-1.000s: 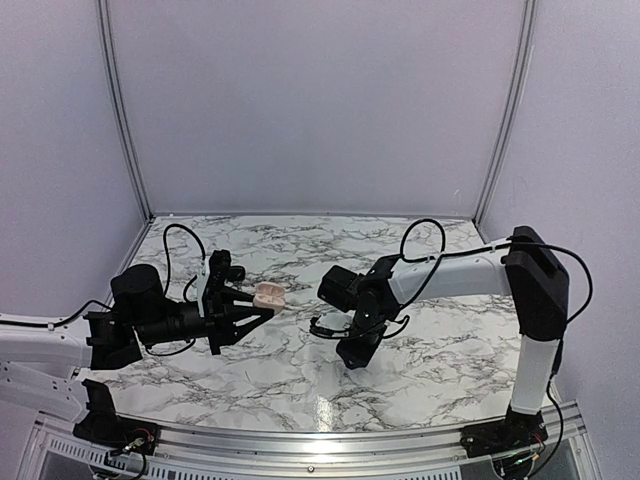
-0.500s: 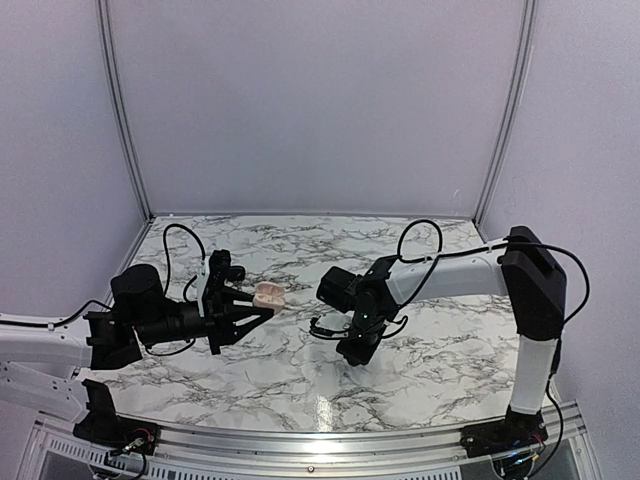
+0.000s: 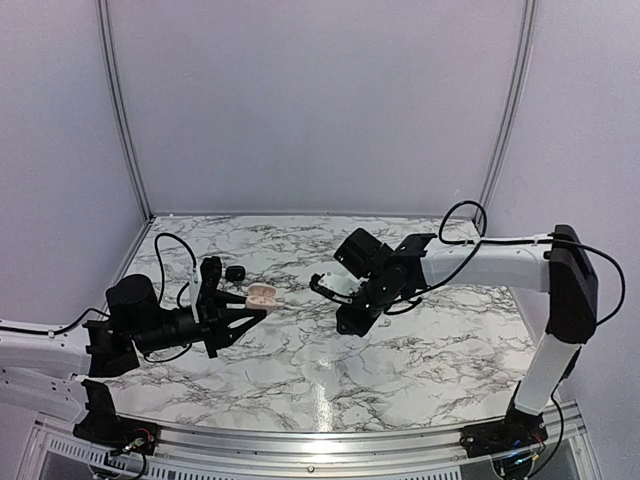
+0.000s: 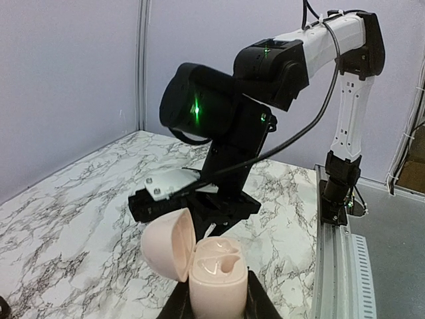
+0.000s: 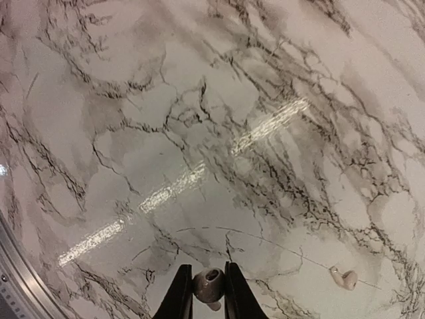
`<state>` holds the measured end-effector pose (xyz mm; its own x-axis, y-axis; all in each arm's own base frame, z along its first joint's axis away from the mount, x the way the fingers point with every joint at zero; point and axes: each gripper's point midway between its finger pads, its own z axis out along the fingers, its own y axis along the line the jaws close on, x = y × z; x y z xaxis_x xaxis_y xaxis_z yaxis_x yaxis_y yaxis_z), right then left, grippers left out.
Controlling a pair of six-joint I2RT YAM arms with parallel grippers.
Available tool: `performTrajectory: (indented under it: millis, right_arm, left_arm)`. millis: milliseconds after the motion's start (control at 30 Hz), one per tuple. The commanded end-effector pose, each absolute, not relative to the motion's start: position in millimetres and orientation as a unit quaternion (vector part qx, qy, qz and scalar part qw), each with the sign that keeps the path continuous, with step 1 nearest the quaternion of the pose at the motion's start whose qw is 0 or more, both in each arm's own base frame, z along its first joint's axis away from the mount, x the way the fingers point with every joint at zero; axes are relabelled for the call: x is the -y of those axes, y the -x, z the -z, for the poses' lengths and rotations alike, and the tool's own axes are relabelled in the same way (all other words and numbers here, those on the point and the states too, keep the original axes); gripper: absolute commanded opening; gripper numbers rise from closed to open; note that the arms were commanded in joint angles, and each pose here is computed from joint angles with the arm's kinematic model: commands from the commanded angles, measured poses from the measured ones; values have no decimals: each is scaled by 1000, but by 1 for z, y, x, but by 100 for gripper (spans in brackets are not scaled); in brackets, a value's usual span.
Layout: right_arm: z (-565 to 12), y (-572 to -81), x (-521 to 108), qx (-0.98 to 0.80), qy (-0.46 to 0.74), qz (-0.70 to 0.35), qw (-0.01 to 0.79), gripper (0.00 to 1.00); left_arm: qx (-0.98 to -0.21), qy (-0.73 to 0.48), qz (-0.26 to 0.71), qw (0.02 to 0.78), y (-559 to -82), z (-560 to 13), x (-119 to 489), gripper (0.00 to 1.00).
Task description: Insert the wireless bluetooth earbuds into the charging case
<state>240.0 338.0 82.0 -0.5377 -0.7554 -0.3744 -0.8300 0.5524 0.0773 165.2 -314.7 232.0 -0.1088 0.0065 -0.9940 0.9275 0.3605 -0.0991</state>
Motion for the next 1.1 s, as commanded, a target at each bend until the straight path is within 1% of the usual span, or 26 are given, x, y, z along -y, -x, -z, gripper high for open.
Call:
performTrajectory:
  millis: [0,133,233,333,500,767,933,1067]
  right_arm:
    - [-148,-262,-358,-844,428,-190,261,8]
    - [-229,-260,-380,-780,431,-278,358,7]
    - [-284,-251,-389,-728,438,-330,411,7]
    - [-323,-238,-392,-684,440,-366,452,7]
    - [-367,-207,-399,-626,430,-431,487,7]
    - [-409,-176,-419,-545,401,-520,521,7]
    - [-416,-157,-439,-511,409,-543,525,7]
    - [-410,-152,-456,-517,417,-541,516,7]
  left_arm:
    - [-569,-364,409,614,-169,-263,304,0]
    - [-551,-376,397,630,-168,-271,304,0]
    - [-538,-387,390,639,-166,-276,304,0]
    - [-532,-385,376,654,-167,-280,299,0]
    - [-518,-380,347,684,-170,-289,289,0]
    - [-502,-376,325,708,-173,-300,286,0]
    - [-491,-376,327,714,-170,-306,286,0]
    - [-489,-371,328,718,-170,-309,285,0]
